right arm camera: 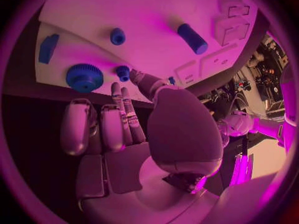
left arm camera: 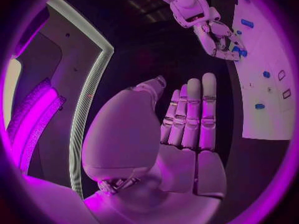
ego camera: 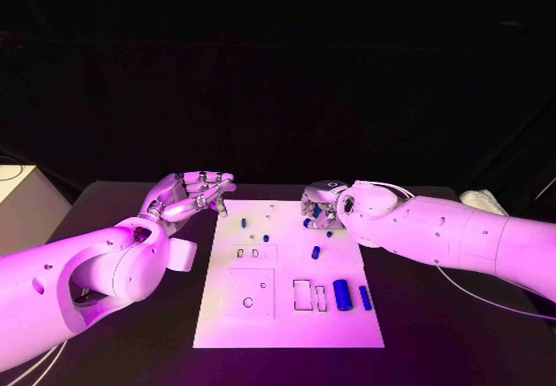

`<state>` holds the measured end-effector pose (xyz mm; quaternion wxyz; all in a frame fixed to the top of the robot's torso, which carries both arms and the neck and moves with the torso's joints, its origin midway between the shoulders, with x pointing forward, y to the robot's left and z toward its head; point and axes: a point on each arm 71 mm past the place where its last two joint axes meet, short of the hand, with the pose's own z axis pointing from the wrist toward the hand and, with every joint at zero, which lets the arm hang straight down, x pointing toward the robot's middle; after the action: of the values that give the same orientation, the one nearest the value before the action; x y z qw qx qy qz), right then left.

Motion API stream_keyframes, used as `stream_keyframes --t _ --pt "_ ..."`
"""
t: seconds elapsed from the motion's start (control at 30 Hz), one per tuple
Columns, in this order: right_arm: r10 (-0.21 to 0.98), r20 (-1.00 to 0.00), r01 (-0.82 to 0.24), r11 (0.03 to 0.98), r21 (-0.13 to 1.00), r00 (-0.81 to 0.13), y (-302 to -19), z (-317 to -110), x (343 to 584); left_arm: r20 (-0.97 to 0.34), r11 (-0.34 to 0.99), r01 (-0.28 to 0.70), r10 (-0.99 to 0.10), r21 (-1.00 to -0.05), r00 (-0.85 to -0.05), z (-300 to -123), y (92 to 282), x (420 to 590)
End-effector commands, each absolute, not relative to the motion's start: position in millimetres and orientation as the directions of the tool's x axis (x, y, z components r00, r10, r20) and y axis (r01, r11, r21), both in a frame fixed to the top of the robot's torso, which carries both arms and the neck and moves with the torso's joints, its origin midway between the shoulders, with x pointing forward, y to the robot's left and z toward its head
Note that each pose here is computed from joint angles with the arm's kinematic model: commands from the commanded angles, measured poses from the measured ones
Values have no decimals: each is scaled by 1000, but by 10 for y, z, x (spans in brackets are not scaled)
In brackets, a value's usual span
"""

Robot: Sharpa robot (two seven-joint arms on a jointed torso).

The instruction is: Assemble the parts on the task board

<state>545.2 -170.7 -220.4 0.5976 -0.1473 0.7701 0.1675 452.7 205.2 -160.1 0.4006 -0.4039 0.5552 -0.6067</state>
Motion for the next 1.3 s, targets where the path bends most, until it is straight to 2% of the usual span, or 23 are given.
stream_keyframes --t 0.03,0.67,1.3 --pt "-52 -964 -436 898 69 -260 -1696 -2241 5444 50 -71 45 -928 -996 -368 -1574 2039 4529" --pt "-48 -961 -433 898 77 -271 -1688 -2282 5447 47 -70 50 -929 -996 -368 -1540 2046 4542" --pt "-22 -972 -426 901 82 -234 -1682 -2256 5464 48 -70 47 -929 -996 -367 -1536 2048 4557"
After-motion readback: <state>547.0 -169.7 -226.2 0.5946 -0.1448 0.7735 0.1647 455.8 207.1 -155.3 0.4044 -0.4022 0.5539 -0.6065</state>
